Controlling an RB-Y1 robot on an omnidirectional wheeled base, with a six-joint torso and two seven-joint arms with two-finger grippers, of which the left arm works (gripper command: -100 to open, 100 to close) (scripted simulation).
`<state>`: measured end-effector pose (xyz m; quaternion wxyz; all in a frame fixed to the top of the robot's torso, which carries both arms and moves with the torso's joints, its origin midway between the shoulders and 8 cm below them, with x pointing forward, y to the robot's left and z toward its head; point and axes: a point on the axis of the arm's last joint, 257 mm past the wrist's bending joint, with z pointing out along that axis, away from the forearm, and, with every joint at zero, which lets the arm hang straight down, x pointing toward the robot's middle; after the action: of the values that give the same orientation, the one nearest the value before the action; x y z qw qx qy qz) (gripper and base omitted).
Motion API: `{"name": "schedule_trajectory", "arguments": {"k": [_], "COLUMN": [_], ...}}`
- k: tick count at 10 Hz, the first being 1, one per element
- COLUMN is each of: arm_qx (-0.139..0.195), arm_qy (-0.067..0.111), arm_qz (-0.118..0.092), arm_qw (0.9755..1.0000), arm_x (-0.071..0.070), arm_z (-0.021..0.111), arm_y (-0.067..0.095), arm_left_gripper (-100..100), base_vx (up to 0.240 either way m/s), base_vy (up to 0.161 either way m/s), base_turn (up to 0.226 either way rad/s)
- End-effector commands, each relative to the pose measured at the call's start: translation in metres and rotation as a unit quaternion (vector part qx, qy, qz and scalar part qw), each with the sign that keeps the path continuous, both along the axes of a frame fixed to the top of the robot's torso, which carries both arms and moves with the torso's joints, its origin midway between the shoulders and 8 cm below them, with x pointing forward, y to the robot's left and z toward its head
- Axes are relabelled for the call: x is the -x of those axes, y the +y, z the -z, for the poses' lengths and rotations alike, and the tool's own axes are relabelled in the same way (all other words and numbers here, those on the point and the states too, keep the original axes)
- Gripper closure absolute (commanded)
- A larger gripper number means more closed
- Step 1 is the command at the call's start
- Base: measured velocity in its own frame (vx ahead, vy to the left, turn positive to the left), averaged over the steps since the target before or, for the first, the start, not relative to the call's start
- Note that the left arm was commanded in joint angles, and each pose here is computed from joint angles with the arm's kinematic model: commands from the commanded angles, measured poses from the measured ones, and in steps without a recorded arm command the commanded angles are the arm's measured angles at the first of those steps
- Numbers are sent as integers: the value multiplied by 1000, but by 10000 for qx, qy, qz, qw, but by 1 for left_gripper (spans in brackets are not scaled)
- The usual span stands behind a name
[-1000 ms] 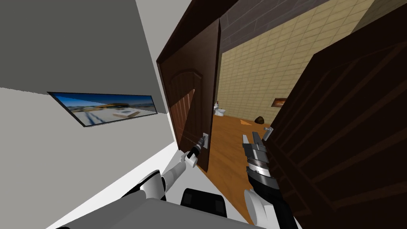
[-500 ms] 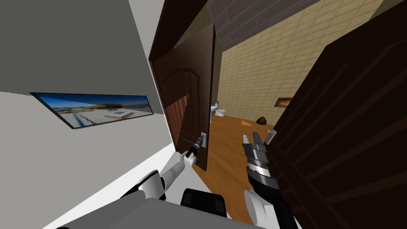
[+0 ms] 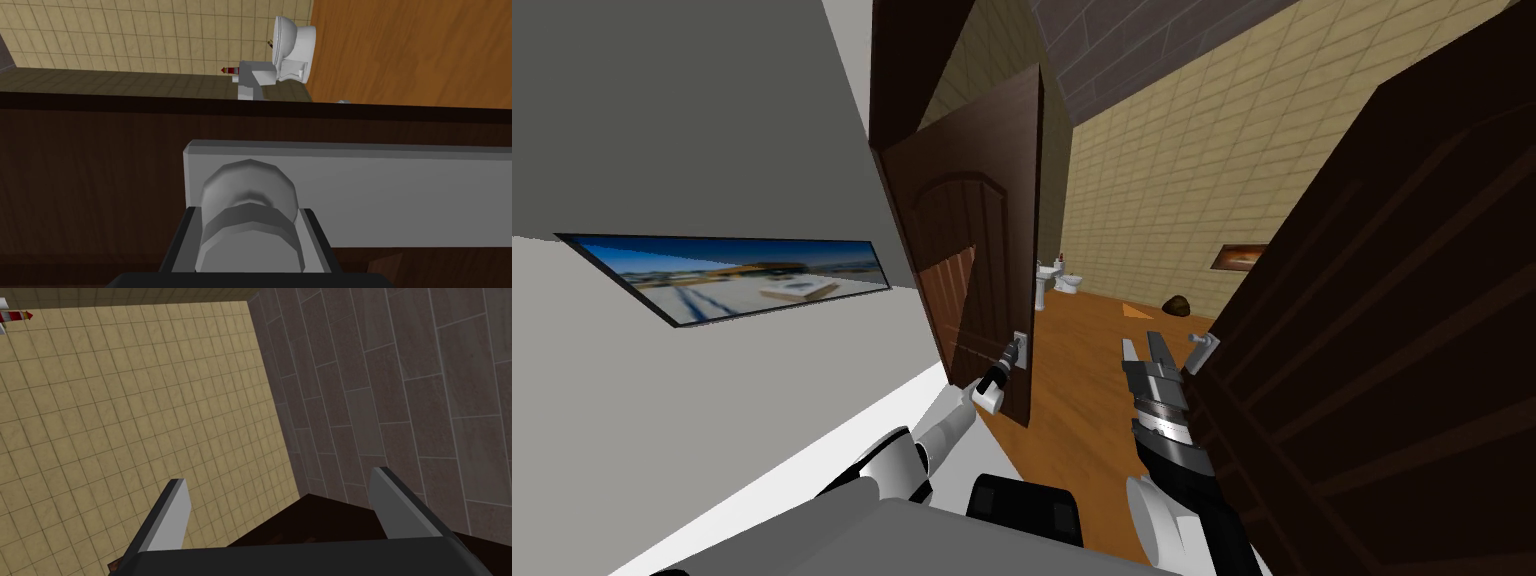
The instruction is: Push the door open
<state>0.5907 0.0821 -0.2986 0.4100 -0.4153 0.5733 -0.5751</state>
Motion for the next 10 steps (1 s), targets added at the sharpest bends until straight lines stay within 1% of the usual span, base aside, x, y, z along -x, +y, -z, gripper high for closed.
{"name": "schedule_trajectory", "arguments": {"k": [1,4,10], "arm_qx": [-16,-22,-30], "arm_qy": [-72,-66,-51], "arm_qz": [-158,-315,-609], "arm_qw": [9998,9995,9981], "arm_x": [-7,-11,-17], "arm_z": [-6,-6,-5], "arm_y": [19,34,62], "arm_left_gripper": [100,100,100], "base_vx": [96,94,91], "base_vy": [-98,-127,-101], "base_turn": [56,40,45]}}
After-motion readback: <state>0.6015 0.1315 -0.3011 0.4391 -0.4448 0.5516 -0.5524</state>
